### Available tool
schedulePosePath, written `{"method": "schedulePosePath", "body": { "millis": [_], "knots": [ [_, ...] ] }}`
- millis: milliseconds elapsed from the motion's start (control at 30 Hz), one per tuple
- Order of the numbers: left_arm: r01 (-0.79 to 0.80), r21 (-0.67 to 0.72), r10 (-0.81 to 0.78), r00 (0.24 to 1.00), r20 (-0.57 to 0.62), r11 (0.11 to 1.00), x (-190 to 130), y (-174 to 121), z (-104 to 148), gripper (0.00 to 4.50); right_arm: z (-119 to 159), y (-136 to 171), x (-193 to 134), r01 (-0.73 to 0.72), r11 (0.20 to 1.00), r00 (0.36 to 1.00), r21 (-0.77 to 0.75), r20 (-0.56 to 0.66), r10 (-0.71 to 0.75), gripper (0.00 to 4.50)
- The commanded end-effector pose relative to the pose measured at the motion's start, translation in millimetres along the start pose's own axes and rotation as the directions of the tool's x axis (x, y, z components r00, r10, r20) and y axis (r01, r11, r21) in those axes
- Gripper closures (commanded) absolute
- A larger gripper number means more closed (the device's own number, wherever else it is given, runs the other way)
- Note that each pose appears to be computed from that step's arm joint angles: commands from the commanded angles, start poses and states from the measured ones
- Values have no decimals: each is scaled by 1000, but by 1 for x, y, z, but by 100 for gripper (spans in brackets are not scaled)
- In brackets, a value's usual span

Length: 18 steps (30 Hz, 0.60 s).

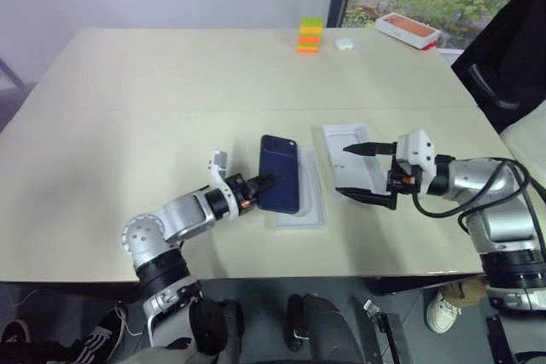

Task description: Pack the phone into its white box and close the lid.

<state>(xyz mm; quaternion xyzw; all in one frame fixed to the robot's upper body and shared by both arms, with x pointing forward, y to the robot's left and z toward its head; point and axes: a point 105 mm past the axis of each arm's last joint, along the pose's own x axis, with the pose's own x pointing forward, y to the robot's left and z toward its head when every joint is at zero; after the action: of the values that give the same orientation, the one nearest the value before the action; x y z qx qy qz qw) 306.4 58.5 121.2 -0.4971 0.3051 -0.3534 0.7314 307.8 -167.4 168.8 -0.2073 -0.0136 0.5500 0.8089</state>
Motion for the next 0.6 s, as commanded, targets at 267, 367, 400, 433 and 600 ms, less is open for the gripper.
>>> {"method": "schedulePosePath", "body": {
  "millis": [267, 367, 400, 433, 600],
  "knots": [
    [18, 32, -18, 1000, -13, 999, 10, -11, -4, 450, 12, -1, 5, 16, 999, 1000, -41, 25, -15, 5],
    [17, 31, -16, 999, -39, 999, 12, -11, -8, 450, 11, -1, 7, 14, 999, 1000, -44, 20, -13, 5],
    [23, 33, -21, 999, -47, 999, 12, -12, -10, 450, 11, -1, 8, 16, 999, 1000, -44, 22, -15, 5],
    [26, 33, -25, 998, -51, 999, 13, -12, -10, 450, 12, -2, 9, 17, 999, 1000, -44, 25, -16, 5],
    [39, 27, -37, 997, -64, 999, 16, -15, -12, 402, 13, -3, 12, 23, 999, 999, -46, 29, -22, 1]
  ]
}}
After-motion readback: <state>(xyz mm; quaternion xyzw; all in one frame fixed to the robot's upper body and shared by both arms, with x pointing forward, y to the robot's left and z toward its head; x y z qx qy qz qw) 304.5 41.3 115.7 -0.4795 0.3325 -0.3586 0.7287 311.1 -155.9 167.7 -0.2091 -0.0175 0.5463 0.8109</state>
